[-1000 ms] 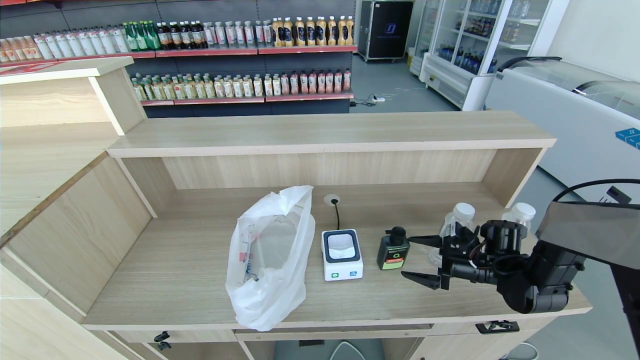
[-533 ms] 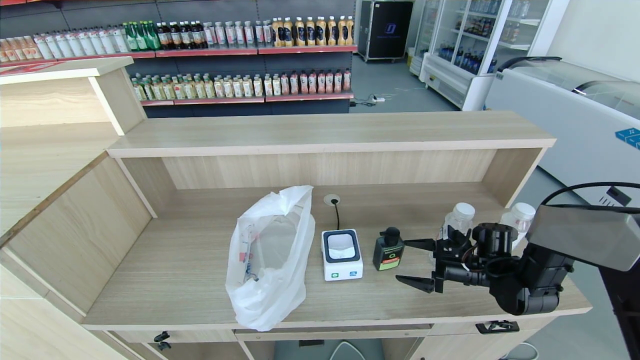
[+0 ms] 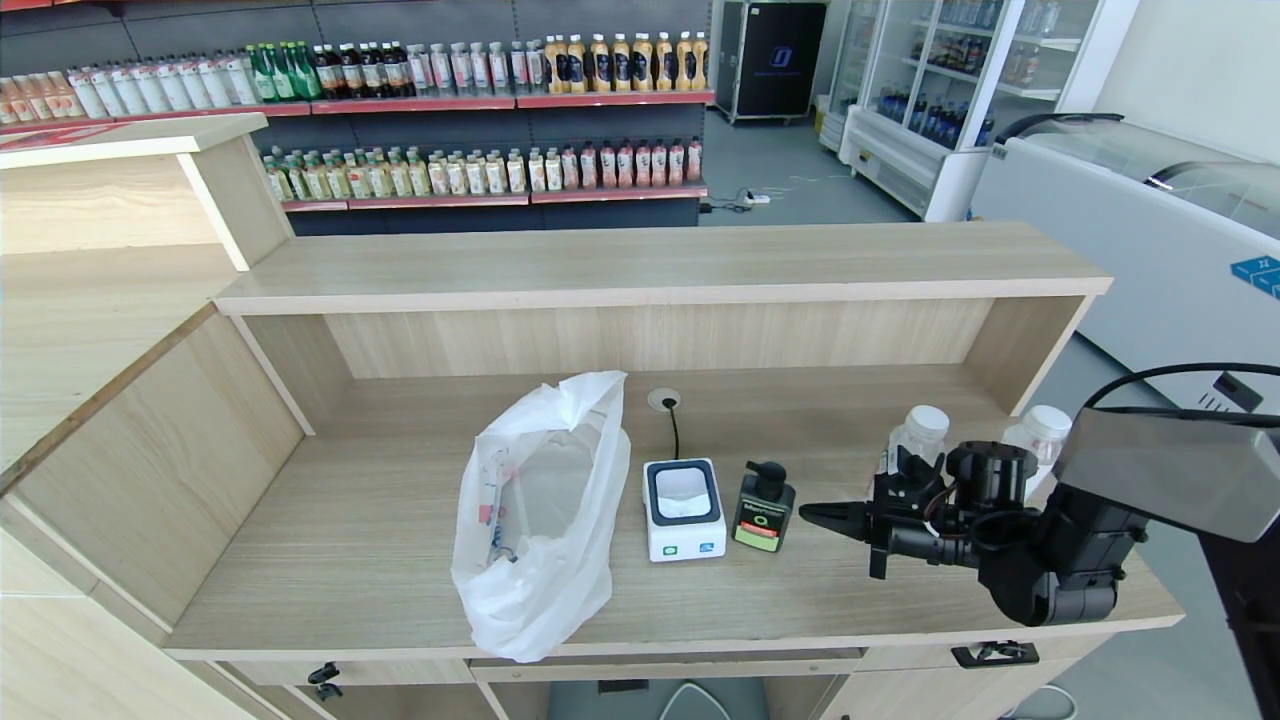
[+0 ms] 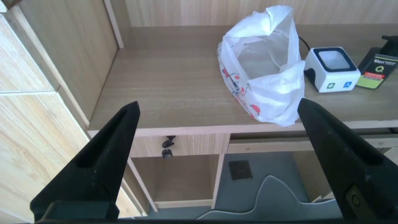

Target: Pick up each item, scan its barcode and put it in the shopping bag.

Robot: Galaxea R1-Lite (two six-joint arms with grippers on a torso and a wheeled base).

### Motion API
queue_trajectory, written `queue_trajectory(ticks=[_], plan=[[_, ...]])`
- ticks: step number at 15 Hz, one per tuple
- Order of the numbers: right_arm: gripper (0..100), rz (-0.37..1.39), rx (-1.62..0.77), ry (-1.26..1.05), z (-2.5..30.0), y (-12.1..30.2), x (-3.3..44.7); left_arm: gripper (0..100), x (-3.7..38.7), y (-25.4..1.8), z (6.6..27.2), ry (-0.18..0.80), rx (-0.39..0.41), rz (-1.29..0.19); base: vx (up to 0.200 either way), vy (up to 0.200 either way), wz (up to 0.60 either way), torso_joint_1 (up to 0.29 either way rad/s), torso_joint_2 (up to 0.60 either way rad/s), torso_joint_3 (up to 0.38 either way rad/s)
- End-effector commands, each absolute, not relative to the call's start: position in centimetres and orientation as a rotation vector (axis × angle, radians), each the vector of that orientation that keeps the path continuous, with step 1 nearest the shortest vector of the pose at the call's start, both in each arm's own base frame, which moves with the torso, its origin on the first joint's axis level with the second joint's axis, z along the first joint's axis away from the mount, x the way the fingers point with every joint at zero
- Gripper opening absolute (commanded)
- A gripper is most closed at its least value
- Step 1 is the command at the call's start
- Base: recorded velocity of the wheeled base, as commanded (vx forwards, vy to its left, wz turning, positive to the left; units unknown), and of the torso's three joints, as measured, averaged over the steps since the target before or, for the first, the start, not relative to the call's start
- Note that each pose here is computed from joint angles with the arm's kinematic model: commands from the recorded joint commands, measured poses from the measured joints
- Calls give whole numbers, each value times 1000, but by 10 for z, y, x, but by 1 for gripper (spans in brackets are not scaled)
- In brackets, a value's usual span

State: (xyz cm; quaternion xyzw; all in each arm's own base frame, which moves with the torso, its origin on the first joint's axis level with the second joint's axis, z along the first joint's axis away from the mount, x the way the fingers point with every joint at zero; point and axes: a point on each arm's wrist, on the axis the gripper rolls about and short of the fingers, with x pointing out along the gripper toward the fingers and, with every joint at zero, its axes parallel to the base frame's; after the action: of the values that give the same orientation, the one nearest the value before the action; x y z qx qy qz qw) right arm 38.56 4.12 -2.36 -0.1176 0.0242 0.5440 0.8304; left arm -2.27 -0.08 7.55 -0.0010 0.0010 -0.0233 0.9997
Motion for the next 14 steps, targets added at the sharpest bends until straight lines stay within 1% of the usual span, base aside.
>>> queue_trajectory(ticks=[1,4,7,10,11,14], plan=[[0,1134,-258,37,-10,34,383,100,-23,-1,76,2,-2,-46,0,0,0,0,0,0],[0,1114,-257,36,2,25,375,100,-23,-1,76,2,-3,-46,0,0,0,0,0,0],[0,1105,-264,43,6,28,368,100,-23,-1,76,2,-2,-48,0,0,0,0,0,0],[0,1049,-290,49,15,32,365,100,-23,-1,76,2,-2,-46,0,0,0,0,0,0],[100,1033,-288,63,17,32,361,100,-23,-1,76,2,-2,-46,0,0,0,0,0,0],[100,1053,-269,87,13,35,357,100,-23,-1,76,2,-3,-46,0,0,0,0,0,0]])
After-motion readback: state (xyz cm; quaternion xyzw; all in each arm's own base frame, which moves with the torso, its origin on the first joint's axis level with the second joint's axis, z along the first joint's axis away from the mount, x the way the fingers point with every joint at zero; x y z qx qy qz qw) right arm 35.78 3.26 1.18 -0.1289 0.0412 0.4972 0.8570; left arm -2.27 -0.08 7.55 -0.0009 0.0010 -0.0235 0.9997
